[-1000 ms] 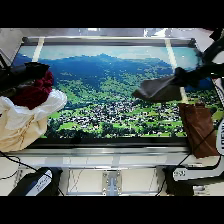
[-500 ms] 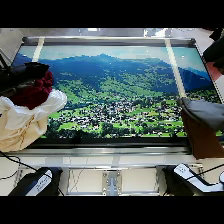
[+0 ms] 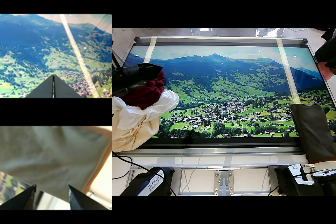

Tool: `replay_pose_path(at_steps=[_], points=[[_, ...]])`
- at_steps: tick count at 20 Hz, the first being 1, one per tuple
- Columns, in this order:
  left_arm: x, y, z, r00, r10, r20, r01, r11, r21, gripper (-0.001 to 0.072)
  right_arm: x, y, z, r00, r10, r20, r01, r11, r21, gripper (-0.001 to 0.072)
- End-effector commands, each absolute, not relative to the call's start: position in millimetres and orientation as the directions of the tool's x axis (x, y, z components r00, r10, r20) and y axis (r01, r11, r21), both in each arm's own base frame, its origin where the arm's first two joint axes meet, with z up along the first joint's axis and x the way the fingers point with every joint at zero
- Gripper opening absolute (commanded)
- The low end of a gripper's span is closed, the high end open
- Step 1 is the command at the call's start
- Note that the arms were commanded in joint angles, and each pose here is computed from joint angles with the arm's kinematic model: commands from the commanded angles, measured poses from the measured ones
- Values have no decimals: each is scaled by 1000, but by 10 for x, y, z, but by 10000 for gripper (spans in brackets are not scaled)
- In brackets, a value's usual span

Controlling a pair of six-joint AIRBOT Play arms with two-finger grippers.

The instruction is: Fold the shirts.

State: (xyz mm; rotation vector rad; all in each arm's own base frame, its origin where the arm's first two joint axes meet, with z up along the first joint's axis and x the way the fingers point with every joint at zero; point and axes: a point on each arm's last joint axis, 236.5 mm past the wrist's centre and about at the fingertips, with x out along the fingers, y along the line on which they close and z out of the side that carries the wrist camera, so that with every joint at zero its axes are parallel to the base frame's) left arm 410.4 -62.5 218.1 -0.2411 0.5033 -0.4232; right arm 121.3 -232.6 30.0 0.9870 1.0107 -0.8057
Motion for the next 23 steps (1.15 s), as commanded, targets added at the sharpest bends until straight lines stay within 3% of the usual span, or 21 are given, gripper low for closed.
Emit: replay_pose_path(at_steps=[1,4,6,7,8,11,15,23], points=[[4088,-636,2171,787,-453,-419,335,884,-326,15,1526,-2442,827,491,-159,-856,852,295,434,462],[4092,-635,2166,786,-453,-420,334,884,-327,15,2180,-2303,1700,752,-129,-646,621,465,631,432],[4108,-632,2134,783,-454,-426,328,883,-337,16,2610,-1811,1987,837,41,-546,416,601,682,116],[4109,-632,2132,783,-454,-426,328,882,-337,15,2642,-1763,2000,839,57,-541,400,610,684,93],[4119,-638,2085,774,-459,-436,328,880,-343,15,2949,-1033,2075,810,289,-511,175,711,681,11],[4135,-635,2056,771,-460,-441,326,879,-347,16,3141,83,1987,644,534,-548,-144,787,600,11],[4137,-635,2052,770,-460,-442,325,879,-348,15,3229,933,1741,528,547,-649,-368,837,406,11],[4137,-635,2052,770,-460,-442,325,879,-348,16,3135,1799,1845,484,632,-605,-546,759,355,11]])
